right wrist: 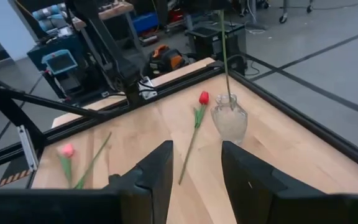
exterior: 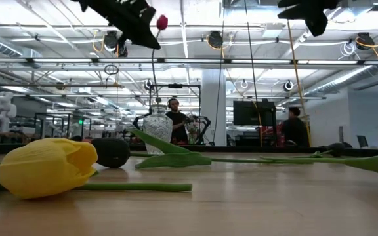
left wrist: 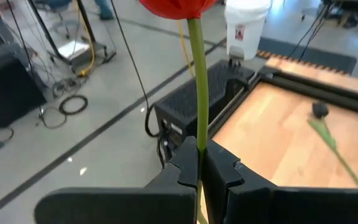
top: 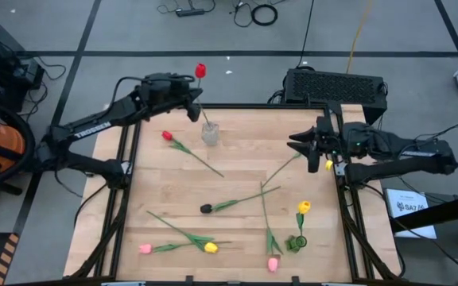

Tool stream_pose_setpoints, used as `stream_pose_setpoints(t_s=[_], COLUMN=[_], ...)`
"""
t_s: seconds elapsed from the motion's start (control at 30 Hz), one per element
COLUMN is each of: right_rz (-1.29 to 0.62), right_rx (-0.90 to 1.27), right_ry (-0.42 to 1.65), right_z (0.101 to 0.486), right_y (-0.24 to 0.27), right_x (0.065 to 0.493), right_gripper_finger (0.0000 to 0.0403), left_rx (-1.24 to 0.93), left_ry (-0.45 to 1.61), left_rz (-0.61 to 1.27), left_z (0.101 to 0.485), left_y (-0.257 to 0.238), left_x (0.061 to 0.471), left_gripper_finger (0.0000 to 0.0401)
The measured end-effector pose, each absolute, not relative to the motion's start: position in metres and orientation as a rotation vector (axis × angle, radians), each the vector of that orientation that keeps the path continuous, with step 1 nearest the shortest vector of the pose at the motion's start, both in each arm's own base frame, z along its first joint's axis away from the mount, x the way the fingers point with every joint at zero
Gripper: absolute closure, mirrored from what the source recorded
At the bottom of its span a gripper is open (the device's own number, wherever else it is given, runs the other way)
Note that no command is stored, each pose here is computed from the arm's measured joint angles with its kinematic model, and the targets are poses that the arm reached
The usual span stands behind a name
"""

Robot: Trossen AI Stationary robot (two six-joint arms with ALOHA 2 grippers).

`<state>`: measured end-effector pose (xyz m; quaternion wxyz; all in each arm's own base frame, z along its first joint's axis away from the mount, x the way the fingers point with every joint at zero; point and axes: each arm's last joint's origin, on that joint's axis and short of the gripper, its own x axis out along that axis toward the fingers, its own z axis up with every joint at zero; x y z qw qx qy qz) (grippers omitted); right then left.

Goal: Sort flowers into vase by color
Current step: Put the bottom red tulip into the transparent vase, then put the right black tulip into the transparent flower vase

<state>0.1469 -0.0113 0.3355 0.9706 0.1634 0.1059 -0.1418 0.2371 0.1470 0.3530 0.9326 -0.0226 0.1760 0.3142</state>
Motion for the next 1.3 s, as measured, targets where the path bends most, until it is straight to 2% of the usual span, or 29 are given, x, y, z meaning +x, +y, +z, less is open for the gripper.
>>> stream_pose_setpoints(t_s=[0.1, 0.33, 0.5, 0.87, 1.03, 1.3], right_rz=[-0.296, -0.305, -0.304, -0.348, -0.352, -0.369], right_rx=[0.336, 0.333, 0.330, 0.421, 0.432, 0.426], right_ry=[0.207, 0.182, 0.181, 0.163, 0.169, 0.211], right_z=[0.336, 0.338, 0.338, 0.338, 0.337, 0.331], right_y=[-0.013, -0.015, -0.015, -0.016, -0.016, -0.017], right_x=[0.148, 0.148, 0.148, 0.148, 0.150, 0.160], right_gripper_finger=[0.0275, 0.0275, 0.0275, 0.0275, 0.0275, 0.0275], left_rx=[-0.082, -0.184, -0.214, -0.189, -0.264, -0.338], left_ry=[0.397, 0.486, 0.527, 0.397, 0.337, 0.361], left_rz=[0.616, 0.563, 0.555, 0.557, 0.573, 0.565], left_z=[0.341, 0.315, 0.309, 0.348, 0.365, 0.370], left_y=[0.151, 0.150, 0.146, 0.129, 0.117, 0.089], left_x=[0.248, 0.269, 0.271, 0.240, 0.218, 0.200], left_gripper_finger=[0.0389, 0.0334, 0.0322, 0.0319, 0.0320, 0.0320])
